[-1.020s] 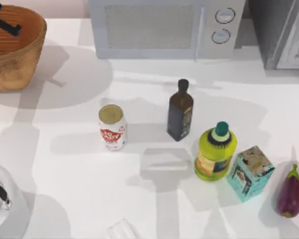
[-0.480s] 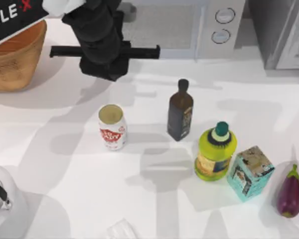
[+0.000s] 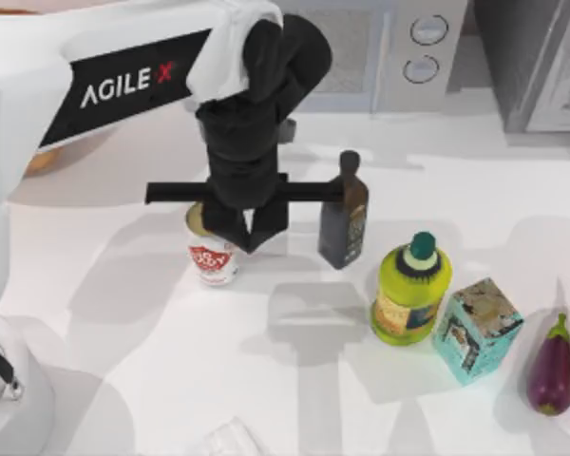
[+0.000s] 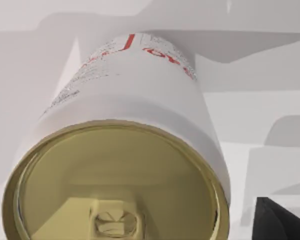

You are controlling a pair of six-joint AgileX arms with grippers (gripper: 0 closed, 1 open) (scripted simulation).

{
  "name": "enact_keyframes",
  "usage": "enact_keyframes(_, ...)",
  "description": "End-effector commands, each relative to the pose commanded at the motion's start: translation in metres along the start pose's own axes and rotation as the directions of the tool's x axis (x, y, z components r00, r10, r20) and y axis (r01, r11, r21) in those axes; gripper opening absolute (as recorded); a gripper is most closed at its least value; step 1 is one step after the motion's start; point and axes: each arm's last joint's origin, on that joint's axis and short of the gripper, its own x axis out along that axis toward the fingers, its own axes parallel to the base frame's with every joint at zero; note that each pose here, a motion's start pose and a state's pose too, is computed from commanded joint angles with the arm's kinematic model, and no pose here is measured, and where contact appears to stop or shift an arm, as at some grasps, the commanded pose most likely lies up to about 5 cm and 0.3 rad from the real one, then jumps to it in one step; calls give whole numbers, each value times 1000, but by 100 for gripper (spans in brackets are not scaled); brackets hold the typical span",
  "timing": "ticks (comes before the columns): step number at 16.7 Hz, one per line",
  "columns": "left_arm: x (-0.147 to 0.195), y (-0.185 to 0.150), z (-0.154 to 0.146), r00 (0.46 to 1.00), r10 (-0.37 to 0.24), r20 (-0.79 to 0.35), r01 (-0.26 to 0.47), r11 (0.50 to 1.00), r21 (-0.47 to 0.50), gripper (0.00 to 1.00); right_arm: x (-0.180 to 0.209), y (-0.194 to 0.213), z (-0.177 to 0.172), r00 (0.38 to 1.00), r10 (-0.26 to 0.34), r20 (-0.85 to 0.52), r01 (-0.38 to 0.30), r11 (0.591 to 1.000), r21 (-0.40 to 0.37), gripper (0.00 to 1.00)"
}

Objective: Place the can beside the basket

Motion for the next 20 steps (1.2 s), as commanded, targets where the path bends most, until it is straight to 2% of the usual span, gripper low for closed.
enact_keyframes(5, 0, -7, -2, 1000, -13, 13, 13, 1000, 21, 0, 0, 0, 0, 1000, 0, 0, 0, 1000, 0, 100)
enact_keyframes(8, 9, -11, -5, 1000, -20, -22, 21, 999, 40, 0, 0, 0, 0, 1000, 0, 0, 0, 1000, 0, 100)
enact_keyframes(10, 13, -7, -6, 999, -8, -41, 9, 1000, 29, 0, 0, 0, 0, 1000, 0, 0, 0, 1000, 0, 100)
enact_keyframes(17, 8, 0, 0, 1000, 0, 0, 0, 1000, 0, 0, 0, 0, 0, 1000, 0, 0, 0, 1000, 0, 100)
enact_keyframes(20, 8, 0, 0, 1000, 0, 0, 0, 1000, 0, 23, 0, 0, 0, 1000, 0, 0, 0, 1000, 0, 100)
